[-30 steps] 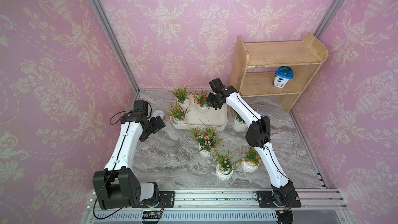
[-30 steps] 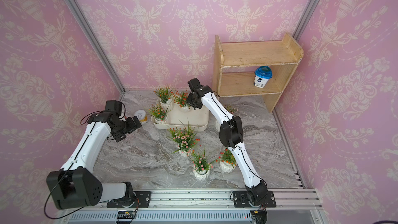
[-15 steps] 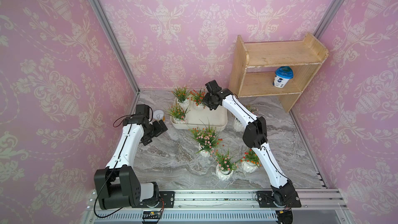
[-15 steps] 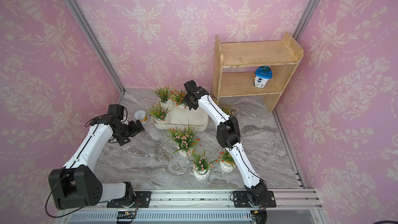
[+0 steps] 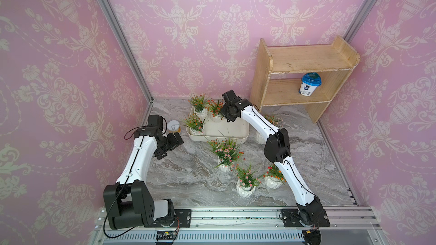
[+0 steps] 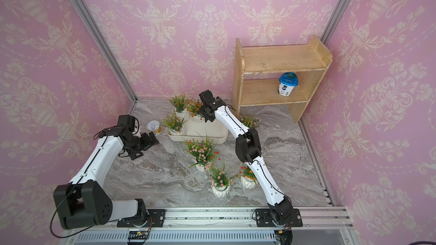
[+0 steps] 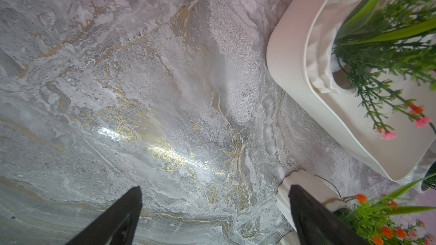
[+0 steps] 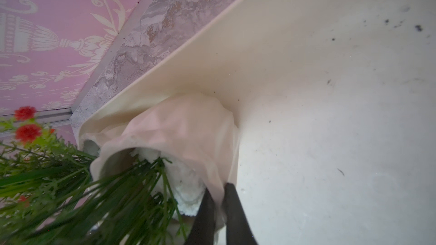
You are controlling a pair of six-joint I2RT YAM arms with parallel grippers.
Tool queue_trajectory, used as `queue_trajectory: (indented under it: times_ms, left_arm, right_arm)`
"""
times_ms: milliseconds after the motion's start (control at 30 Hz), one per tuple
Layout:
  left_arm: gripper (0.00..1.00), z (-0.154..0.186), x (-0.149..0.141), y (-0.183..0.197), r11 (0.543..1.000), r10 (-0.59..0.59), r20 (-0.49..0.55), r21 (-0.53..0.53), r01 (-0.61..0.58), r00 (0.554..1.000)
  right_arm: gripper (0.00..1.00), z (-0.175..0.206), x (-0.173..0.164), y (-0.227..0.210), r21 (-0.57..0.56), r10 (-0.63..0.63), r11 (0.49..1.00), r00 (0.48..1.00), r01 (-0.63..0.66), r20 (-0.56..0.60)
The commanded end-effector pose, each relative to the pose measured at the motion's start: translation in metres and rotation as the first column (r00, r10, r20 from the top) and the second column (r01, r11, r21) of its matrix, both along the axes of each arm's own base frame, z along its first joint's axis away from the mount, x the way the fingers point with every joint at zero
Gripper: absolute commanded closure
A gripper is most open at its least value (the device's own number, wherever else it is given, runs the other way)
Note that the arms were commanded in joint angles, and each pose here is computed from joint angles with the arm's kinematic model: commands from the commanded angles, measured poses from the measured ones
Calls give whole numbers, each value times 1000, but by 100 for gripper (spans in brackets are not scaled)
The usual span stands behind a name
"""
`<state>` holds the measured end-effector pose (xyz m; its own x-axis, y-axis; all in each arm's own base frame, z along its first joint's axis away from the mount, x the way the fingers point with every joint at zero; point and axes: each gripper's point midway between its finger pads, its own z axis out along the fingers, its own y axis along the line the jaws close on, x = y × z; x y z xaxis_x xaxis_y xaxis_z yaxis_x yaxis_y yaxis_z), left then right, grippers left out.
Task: Put the potted gypsophila into the storage box
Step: Place the baby's breath potted plant at the storage box.
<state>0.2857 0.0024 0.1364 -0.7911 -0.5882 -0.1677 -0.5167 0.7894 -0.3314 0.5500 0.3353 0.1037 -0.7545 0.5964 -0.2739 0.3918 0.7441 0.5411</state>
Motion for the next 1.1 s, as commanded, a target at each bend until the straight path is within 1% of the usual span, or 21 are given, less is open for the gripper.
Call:
queue_trajectory:
  times_ms: [0,233,733,933,1067]
  left_arm:
    - [1,-1,-5,-1,999,-33,1,-10,33,999]
    - [1,-2,-7,0,999,-34,-1,-11,34,999]
    - [1,-6,-8,2,999,-27,-6,-18,27,1000]
    - [1,-2,-10,3,1000,-18,1,-13,18,1000]
    - [1,1,-11,4,1000,-15,3,-10,15,1000]
  right_arm:
    - [91,14,14,13,48,-27,999,997,23,76]
    - [90,10,16,17,53,-42,998,996,37,84]
    - [79,5,21,24,86,-42,996,995,34,91]
    - [75,10,22,24,85,-34,996,994,26,102]
    - [72,23,21,19,55,-28,998,991,21,127]
